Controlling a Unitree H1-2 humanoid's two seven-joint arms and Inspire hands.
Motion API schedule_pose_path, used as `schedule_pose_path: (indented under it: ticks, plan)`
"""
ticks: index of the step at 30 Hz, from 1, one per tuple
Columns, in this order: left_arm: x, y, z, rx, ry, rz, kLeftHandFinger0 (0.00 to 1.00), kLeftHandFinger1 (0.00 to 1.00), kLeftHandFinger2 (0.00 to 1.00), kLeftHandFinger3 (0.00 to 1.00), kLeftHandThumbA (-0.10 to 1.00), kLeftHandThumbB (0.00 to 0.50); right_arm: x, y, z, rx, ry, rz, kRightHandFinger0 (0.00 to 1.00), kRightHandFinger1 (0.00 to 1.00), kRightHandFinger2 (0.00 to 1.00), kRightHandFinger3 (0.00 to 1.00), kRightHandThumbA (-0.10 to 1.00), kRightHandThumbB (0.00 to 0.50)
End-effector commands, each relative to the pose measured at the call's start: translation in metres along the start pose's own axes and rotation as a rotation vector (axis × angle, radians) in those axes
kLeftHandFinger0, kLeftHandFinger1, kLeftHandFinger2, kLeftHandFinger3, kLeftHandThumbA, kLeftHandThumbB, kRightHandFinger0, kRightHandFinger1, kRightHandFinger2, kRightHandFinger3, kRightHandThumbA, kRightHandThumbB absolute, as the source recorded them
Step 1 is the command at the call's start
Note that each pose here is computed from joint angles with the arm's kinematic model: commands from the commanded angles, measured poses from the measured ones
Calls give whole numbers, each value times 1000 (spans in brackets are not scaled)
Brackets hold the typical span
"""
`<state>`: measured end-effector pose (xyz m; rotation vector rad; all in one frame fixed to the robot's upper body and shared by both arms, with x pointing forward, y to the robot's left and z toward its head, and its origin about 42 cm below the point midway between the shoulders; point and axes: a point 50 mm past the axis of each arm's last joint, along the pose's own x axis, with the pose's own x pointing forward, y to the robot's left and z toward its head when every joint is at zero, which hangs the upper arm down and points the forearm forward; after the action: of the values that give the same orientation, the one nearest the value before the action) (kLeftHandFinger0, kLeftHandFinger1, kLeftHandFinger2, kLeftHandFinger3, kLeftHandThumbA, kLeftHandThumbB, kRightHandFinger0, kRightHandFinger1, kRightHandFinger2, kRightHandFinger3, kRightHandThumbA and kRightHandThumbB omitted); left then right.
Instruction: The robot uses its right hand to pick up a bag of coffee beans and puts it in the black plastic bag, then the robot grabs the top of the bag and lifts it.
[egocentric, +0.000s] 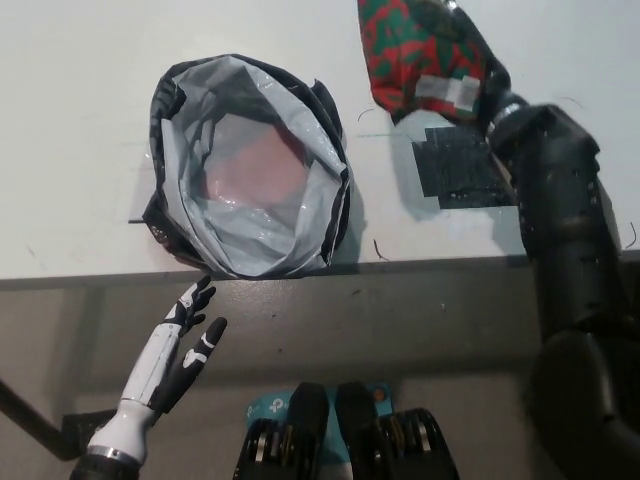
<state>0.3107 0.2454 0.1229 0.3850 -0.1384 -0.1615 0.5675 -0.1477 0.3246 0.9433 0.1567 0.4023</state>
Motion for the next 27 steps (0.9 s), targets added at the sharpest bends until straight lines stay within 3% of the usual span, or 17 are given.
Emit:
schedule_pose_path:
  ticks: [1, 4, 6, 7, 8, 9, 10, 12, 14, 15, 16, 17, 21, 23, 24, 25, 27]
  plan:
    - [6, 8, 10, 10, -61, 5, 985, 1000, 1000, 1000, 913, 121, 23, 95, 35, -40, -26, 170, 0, 202, 686, 1000, -100, 120]
    - [7, 7, 12, 9, -66, 4, 989, 1000, 1000, 1000, 910, 127, 31, 106, 24, -98, 20, 159, 0, 189, 694, 863, -100, 115]
    - [7, 7, 12, 8, -65, 3, 988, 1000, 1000, 1000, 910, 130, 36, 113, 14, -105, 49, 155, 0, 144, 648, 755, -100, 118]
    - [8, 7, 13, 7, -66, 3, 988, 1000, 1000, 1000, 911, 131, 39, 116, 8, -116, 66, 149, 0, 117, 627, 750, -100, 116]
    - [8, 7, 13, 7, -67, 2, 987, 1000, 1000, 1000, 911, 133, 40, 118, 5, -123, 77, 144, 0, 106, 625, 798, -100, 125]
    - [9, 7, 13, 12, -67, 4, 979, 1000, 1000, 1000, 916, 138, 43, 122, -5, -131, 100, 132, 0, 91, 622, 1000, -100, 125]
    - [9, 7, 14, 14, -67, 5, 972, 1000, 1000, 1000, 920, 140, 45, 124, -11, -160, 109, 138, 0, 73, 608, 1000, -100, 95]
    - [10, 7, 15, 14, -66, 5, 971, 1000, 1000, 1000, 921, 141, 48, 126, -19, -199, 122, 146, 0, 68, 604, 971, -100, 111]
    - [10, 6, 15, 12, -66, -1, 971, 1000, 1000, 1000, 921, 141, 50, 127, -27, -220, 133, 138, 0, 79, 590, 878, -100, 113]
    - [10, 6, 16, 13, -64, -2, 971, 1000, 1000, 1000, 922, 143, 52, 128, -35, -246, 141, 141, 0, 74, 566, 860, -100, 93]
    - [10, 6, 16, 14, -64, -2, 970, 1000, 1000, 1000, 925, 149, 52, 128, -41, -257, 148, 143, 0, 86, 576, 868, -100, 85]
    - [10, 6, 16, 18, -65, -3, 969, 1000, 1000, 1000, 927, 150, 53, 127, -50, -265, 156, 140, 0, 97, 586, 1000, -100, 112]
    - [12, 7, 17, 16, -72, -9, 968, 1000, 1000, 1000, 927, 148, 55, 122, -67, -251, 167, 106, 0, 131, 605, 955, -100, 126]
    - [13, 8, 18, 25, -78, -9, 968, 1000, 1000, 1000, 927, 140, 55, 120, -73, -245, 179, 95, 0, 133, 617, 1000, -100, 128]
    - [13, 8, 18, 31, -82, -11, 967, 1000, 1000, 1000, 928, 138, 55, 117, -79, -237, 193, 87, 0, 137, 622, 873, -100, 128]
    - [13, 8, 19, 30, -82, -13, 968, 1000, 1000, 1000, 928, 138, 55, 115, -84, -238, 203, 79, 0, 147, 625, 853, -100, 124]
    - [14, 8, 19, 22, -80, -12, 973, 1000, 1000, 1000, 921, 147, 55, 113, -90, -256, 211, 70, 0, 169, 640, 958, -100, 121]
